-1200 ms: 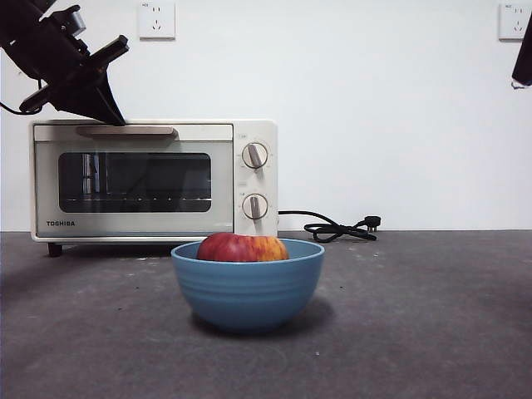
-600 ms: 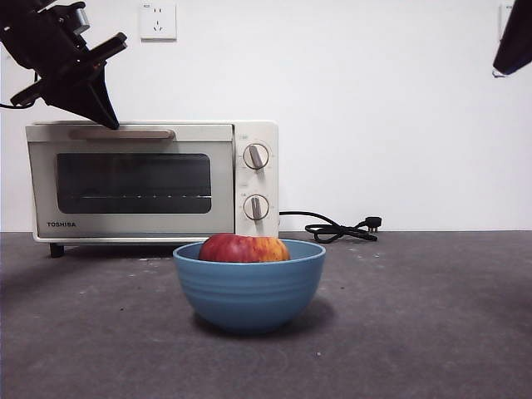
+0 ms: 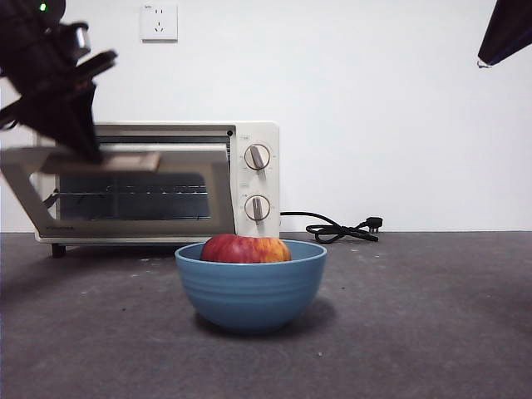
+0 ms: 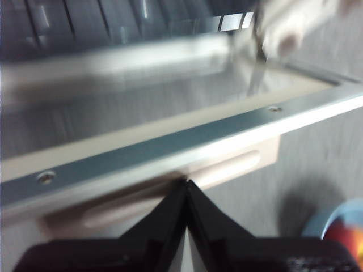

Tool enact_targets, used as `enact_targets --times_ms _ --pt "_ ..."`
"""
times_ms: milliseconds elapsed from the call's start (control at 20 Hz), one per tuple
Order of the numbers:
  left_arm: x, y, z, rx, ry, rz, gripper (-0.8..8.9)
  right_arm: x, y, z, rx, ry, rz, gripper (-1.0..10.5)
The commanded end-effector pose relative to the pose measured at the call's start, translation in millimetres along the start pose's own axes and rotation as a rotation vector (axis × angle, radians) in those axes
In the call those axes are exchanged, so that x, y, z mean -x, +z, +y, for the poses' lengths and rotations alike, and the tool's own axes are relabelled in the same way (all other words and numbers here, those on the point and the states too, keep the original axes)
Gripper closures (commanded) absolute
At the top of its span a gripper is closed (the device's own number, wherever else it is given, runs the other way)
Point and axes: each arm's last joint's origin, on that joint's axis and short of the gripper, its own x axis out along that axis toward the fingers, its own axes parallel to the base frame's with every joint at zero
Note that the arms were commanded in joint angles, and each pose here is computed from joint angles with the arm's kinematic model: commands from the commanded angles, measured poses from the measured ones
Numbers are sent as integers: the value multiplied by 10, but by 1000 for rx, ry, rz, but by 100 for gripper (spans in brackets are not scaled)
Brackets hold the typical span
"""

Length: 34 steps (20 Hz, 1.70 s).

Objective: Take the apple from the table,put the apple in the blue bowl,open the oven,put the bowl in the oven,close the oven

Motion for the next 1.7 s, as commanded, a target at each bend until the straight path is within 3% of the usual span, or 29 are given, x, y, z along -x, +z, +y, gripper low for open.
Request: enact_targets --times_ms 50,800,1700 --pt "-192 -137 100 -6 61 -15 819 -20 -16 -1 -3 -3 -2 949" --pt "-208 -283 48 7 61 -23 819 -23 -1 8 8 4 -16 947" --pt "-439 -701 69 19 23 145 819 -80 4 34 11 13 14 950"
